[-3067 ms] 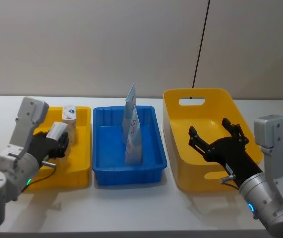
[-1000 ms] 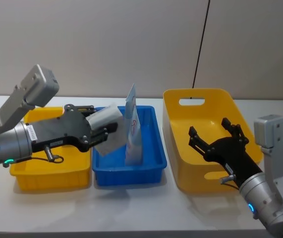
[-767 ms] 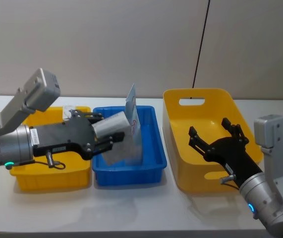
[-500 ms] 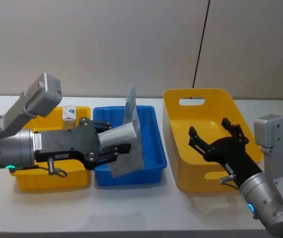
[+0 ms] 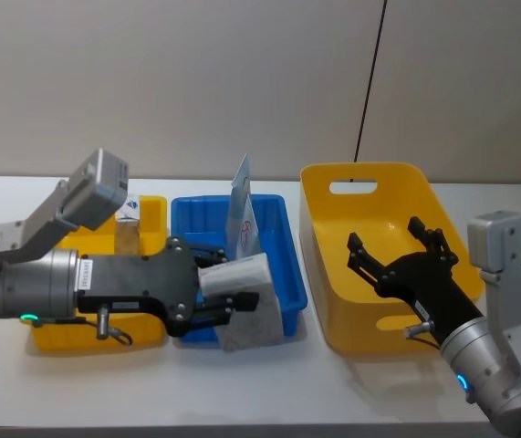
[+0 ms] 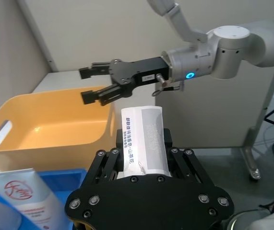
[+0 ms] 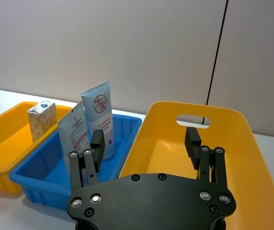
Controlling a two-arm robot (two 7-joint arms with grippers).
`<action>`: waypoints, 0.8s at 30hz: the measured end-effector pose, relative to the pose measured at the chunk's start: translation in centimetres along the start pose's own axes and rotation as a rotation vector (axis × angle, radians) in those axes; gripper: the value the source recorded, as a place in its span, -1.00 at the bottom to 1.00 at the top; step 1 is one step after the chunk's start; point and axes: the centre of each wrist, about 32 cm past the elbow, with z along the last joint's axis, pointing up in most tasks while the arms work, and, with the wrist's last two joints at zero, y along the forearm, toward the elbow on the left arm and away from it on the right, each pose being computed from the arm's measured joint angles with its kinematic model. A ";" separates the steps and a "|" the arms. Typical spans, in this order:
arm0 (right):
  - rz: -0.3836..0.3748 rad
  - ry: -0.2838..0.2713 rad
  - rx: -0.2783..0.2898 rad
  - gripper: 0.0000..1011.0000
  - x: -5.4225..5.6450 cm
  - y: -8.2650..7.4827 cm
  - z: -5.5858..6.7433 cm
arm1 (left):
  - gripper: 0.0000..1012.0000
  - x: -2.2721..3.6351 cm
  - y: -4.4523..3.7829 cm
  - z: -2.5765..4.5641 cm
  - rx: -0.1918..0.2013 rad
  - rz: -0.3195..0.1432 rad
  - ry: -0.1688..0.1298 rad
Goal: Bimanual collaborative sorting of washing and personal care products
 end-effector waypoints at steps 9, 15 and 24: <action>0.000 0.000 0.000 0.98 0.0 0.0 0.0 | -0.28 0.12 -0.78 -0.10 -0.009 -0.056 0.006; 0.000 0.000 0.000 0.98 0.0 0.0 0.0 | -0.28 0.21 -1.30 -0.20 -0.015 -0.088 0.011; 0.000 0.000 0.000 0.98 0.0 0.0 0.0 | -0.28 0.29 -1.71 -0.31 -0.021 -0.117 0.016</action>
